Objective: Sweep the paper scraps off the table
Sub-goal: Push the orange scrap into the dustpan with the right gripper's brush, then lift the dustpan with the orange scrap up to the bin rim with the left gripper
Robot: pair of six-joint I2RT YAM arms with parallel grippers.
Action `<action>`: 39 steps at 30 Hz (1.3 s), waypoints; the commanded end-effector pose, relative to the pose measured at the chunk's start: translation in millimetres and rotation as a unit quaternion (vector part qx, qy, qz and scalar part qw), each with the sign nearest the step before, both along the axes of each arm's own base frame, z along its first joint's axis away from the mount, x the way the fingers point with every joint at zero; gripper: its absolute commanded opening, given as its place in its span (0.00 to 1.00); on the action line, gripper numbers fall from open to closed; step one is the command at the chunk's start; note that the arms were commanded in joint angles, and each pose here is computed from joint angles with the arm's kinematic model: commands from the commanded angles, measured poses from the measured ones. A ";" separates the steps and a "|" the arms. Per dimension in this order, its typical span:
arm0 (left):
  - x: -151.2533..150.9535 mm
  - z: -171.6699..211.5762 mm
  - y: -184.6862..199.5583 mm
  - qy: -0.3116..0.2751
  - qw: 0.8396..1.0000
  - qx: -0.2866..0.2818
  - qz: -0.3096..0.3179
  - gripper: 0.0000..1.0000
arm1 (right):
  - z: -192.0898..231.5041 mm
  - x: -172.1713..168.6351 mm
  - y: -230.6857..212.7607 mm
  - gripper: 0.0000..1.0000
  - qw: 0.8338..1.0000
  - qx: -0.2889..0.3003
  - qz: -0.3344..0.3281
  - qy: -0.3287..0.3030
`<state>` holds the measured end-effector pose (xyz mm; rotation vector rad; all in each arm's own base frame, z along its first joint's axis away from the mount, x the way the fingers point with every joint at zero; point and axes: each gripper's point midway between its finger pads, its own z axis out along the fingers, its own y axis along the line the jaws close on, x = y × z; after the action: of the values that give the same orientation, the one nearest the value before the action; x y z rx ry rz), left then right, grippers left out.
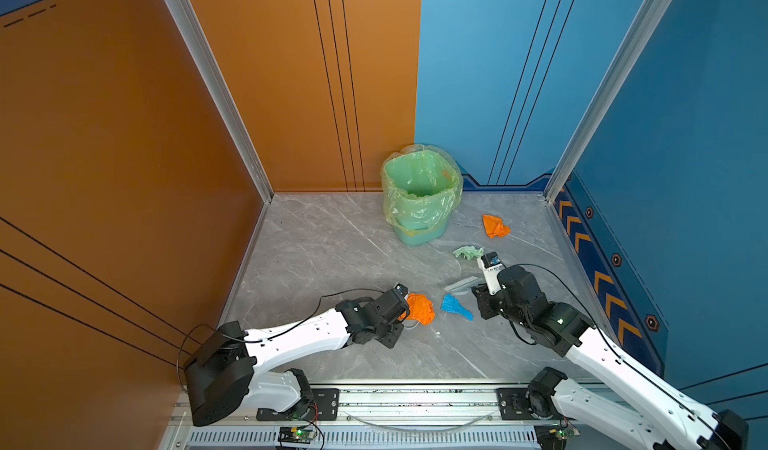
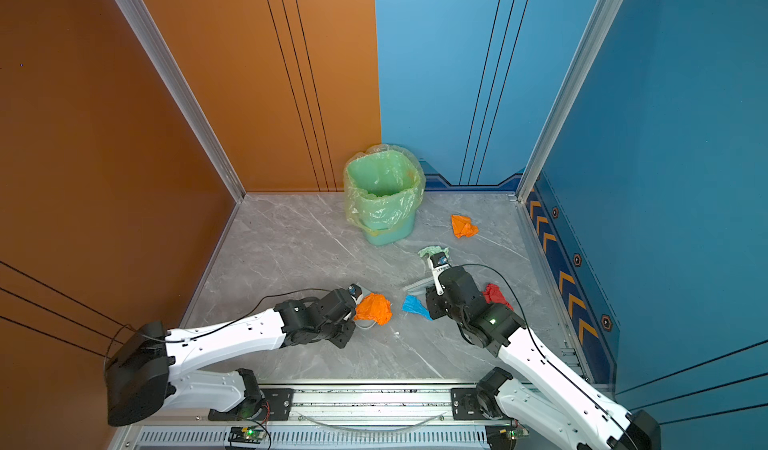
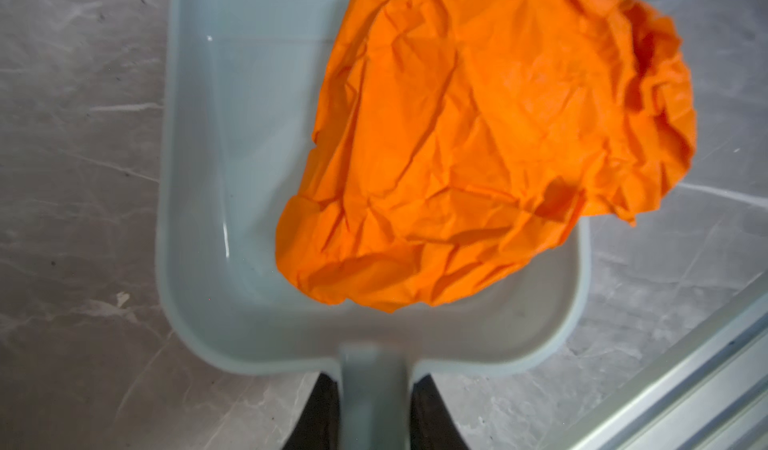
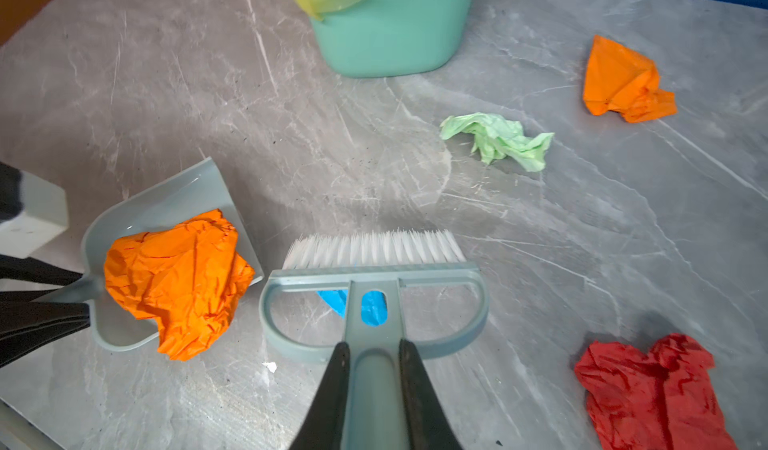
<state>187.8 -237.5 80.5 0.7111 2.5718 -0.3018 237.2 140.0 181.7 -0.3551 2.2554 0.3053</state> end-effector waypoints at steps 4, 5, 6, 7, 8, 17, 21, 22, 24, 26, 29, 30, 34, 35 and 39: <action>18.0 58.0 8.9 -0.040 0.999 -0.030 0.011 0.00 | 5.8 -8.8 -18.8 0.00 0.998 0.056 -0.038 0.007; 20.5 65.2 12.9 -0.044 0.999 -0.027 0.016 0.00 | 5.3 -8.6 -21.3 0.00 0.997 0.061 -0.045 0.009; 22.1 71.5 16.5 -0.046 0.998 -0.024 0.018 0.00 | 4.4 -8.6 -22.8 0.00 0.997 0.064 -0.049 0.011; 23.4 77.0 18.8 -0.048 0.998 -0.023 0.019 0.00 | 3.6 -8.5 -24.1 0.00 0.996 0.064 -0.052 0.014; 26.3 84.7 21.4 -0.055 0.998 -0.023 0.022 0.00 | 2.5 -8.5 -24.9 0.00 0.996 0.066 -0.053 0.017; 49.5 144.1 36.7 -0.082 0.995 -0.032 0.035 0.00 | -6.1 -5.5 -26.2 0.00 0.996 0.053 -0.058 0.038; 64.8 167.4 44.0 -0.094 0.994 -0.038 0.042 0.00 | -4.3 -1.1 -24.5 0.00 0.997 0.048 -0.052 0.040; 69.4 173.6 47.1 -0.096 0.994 -0.039 0.046 0.00 | -4.4 0.4 -24.0 0.00 0.997 0.046 -0.051 0.042; 78.4 184.1 53.8 -0.100 0.993 -0.038 0.056 0.00 | -4.4 3.4 -23.3 0.00 0.997 0.041 -0.047 0.045; 85.9 195.7 57.8 -0.106 0.992 -0.041 0.059 0.00 | -5.5 6.0 -22.7 0.00 0.997 0.039 -0.046 0.051; 97.3 209.6 64.8 -0.115 0.990 -0.044 0.070 0.00 | -4.7 8.7 -21.0 0.00 0.997 0.043 -0.043 0.056; 100.9 213.1 66.4 -0.116 0.990 -0.045 0.072 0.00 | -4.3 9.0 -19.7 0.00 0.996 0.046 -0.041 0.057; 118.5 229.0 71.3 -0.130 0.987 -0.052 0.086 0.00 | -7.5 10.4 -18.5 0.00 0.996 0.047 -0.040 0.061; 122.8 232.6 72.2 -0.133 0.986 -0.053 0.088 0.00 | -9.1 10.5 -18.6 0.00 0.996 0.047 -0.040 0.063; 144.6 247.4 76.2 -0.151 0.983 -0.049 0.095 0.00 | -15.8 10.7 -19.3 0.00 0.996 0.045 -0.041 0.072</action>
<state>324.5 -163.1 317.4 0.4068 2.3133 -0.2432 246.2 118.5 162.8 -0.1822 2.3865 0.3854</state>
